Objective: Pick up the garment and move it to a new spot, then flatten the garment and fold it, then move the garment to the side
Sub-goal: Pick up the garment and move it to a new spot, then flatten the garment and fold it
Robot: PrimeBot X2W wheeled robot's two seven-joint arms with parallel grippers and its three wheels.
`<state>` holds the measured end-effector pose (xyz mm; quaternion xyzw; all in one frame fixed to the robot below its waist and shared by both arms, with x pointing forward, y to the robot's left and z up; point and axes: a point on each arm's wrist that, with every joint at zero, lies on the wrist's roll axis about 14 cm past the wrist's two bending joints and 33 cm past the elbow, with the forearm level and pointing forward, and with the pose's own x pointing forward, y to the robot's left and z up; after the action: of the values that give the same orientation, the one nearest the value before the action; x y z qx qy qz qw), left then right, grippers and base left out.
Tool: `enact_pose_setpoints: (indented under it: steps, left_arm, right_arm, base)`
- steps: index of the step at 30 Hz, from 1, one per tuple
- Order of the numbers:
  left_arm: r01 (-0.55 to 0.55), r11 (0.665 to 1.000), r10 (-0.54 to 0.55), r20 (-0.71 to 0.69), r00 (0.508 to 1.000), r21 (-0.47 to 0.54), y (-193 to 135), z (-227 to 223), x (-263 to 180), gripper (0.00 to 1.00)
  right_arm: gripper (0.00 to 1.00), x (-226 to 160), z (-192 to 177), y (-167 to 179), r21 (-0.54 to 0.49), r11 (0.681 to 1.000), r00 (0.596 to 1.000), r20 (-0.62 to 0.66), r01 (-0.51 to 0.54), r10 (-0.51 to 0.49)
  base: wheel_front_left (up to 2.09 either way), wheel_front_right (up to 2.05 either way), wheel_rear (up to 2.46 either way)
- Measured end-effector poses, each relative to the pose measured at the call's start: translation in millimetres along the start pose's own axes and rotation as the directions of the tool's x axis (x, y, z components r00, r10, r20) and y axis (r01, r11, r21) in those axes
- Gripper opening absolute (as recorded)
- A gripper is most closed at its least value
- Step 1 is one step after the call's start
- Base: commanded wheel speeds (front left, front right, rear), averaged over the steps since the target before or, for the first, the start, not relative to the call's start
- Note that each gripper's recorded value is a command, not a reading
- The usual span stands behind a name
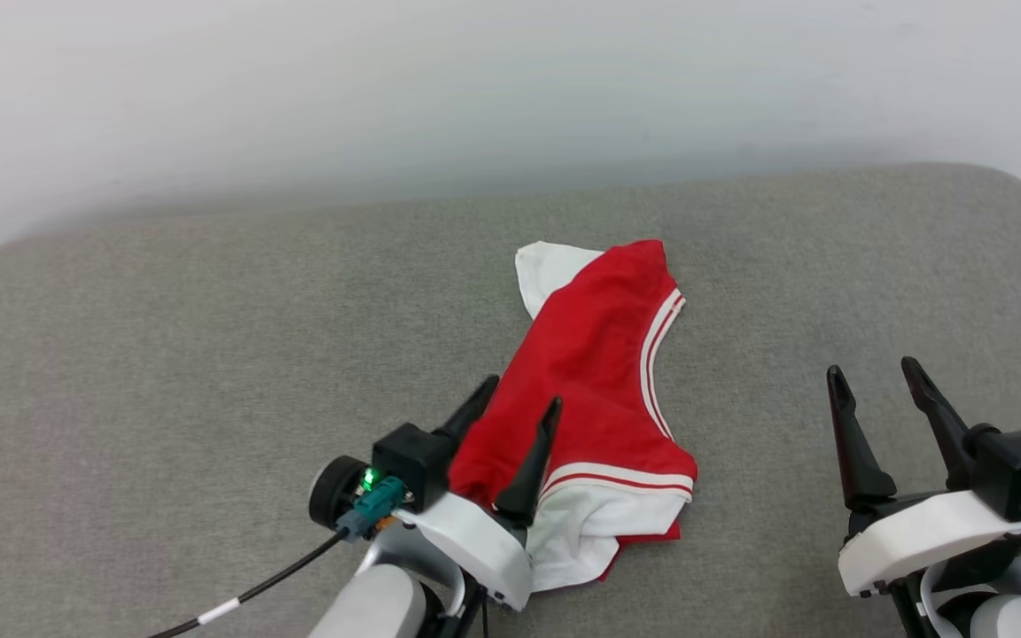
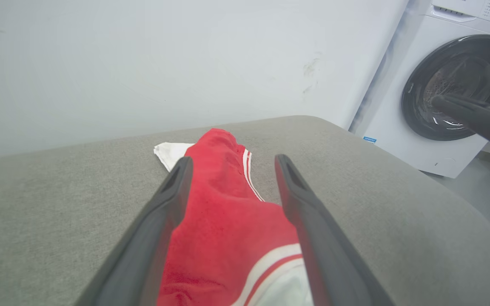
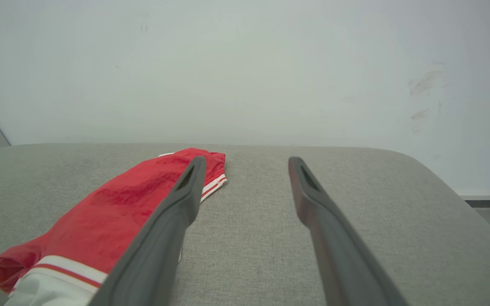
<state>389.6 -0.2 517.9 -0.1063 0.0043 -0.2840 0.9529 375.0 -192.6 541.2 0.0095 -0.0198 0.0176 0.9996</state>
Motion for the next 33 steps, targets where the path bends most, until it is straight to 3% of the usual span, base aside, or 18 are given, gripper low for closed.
enact_pose_setpoints:
  steps: [6,15,19,33]
  left_arm:
    - [-0.180,0.982,0.171,0.147,0.974,0.053,42.5,45.1,-13.6,1.00]
    - [-0.450,0.886,0.425,0.192,0.885,0.112,120.5,56.2,-73.8,1.00]
    - [-0.473,0.870,0.450,0.169,0.877,0.136,126.8,51.7,-89.4,1.00]
    - [-0.476,0.868,0.462,0.116,0.879,0.145,125.0,41.6,-103.8,1.00]
  right_arm:
    - [1.00,-3.4,4.8,4.8,0.002,1.000,1.000,0.010,-0.014,0.014]
    - [1.00,-13.1,4.7,10.6,0.004,1.000,1.000,0.001,-0.030,0.030]
    - [1.00,-17.4,10.4,11.1,0.003,1.000,0.999,0.019,-0.031,0.031]
    - [1.00,-19.7,9.9,16.5,0.013,0.999,0.999,0.016,-0.047,0.047]
  base:
    - [0.00,0.00,0.00]
    - [0.00,0.00,0.00]
    - [0.00,0.00,0.00]
    - [0.00,0.00,0.00]
